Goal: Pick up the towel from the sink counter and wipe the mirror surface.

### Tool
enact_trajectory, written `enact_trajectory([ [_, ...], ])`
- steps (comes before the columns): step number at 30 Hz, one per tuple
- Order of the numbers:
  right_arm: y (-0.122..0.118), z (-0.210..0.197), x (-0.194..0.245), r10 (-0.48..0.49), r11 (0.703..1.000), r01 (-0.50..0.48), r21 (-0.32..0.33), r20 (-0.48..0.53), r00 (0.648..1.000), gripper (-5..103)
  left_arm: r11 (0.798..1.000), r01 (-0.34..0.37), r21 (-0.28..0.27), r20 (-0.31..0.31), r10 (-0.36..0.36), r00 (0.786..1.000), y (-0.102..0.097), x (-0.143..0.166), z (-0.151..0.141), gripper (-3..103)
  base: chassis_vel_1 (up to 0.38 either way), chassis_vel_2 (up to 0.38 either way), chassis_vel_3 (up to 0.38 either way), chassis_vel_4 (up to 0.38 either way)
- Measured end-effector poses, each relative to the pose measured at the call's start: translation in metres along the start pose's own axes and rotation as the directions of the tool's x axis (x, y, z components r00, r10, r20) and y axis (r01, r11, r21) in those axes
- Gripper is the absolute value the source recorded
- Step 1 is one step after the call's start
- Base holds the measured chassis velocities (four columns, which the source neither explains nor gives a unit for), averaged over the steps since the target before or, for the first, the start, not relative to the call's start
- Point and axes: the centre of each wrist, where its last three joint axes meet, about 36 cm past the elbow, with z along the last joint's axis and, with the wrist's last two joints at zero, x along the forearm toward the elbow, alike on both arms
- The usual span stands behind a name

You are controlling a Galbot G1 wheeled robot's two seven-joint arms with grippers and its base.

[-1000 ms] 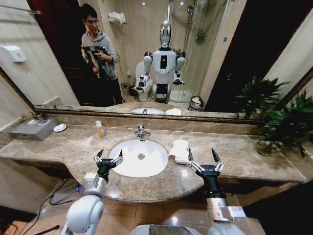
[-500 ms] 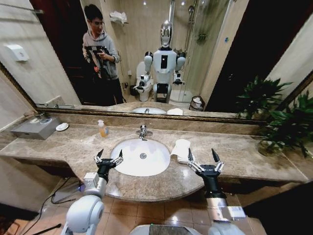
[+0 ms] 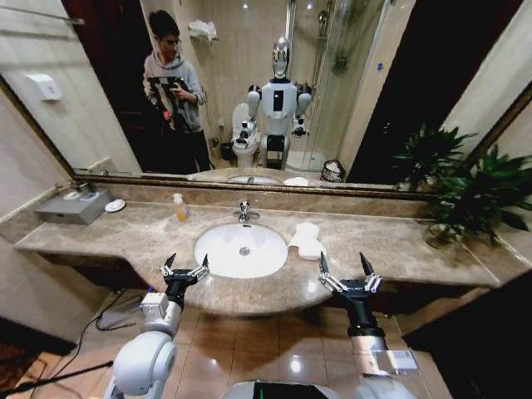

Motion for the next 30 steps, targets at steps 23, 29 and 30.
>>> enact_trajectory([
  [23, 0.0, 0.0, 0.0, 0.0, 1.0, 0.0, 0.0, 0.0, 1.0, 100, 1.0, 0.0, 0.0, 0.0, 0.0, 1.0, 0.0, 0.0, 0.0, 100, 0.305, -0.308, -0.306, 0.303],
  [29, 0.0, 0.0, 0.0001, 0.0, 1.0, 0.0, 0.0, 0.0, 1.0, 100, 1.0, 0.0, 0.0, 0.0, 0.0, 1.0, 0.0, 0.0, 0.0, 100, 0.046, -0.033, -0.102, 0.078],
  [30, 0.0, 0.0, 0.0001, 0.0, 1.0, 0.0, 0.0, 0.0, 1.0, 100, 1.0, 0.0, 0.0, 0.0, 0.0, 1.0, 0.0, 0.0, 0.0, 100, 0.0, 0.0, 0.0, 0.0],
])
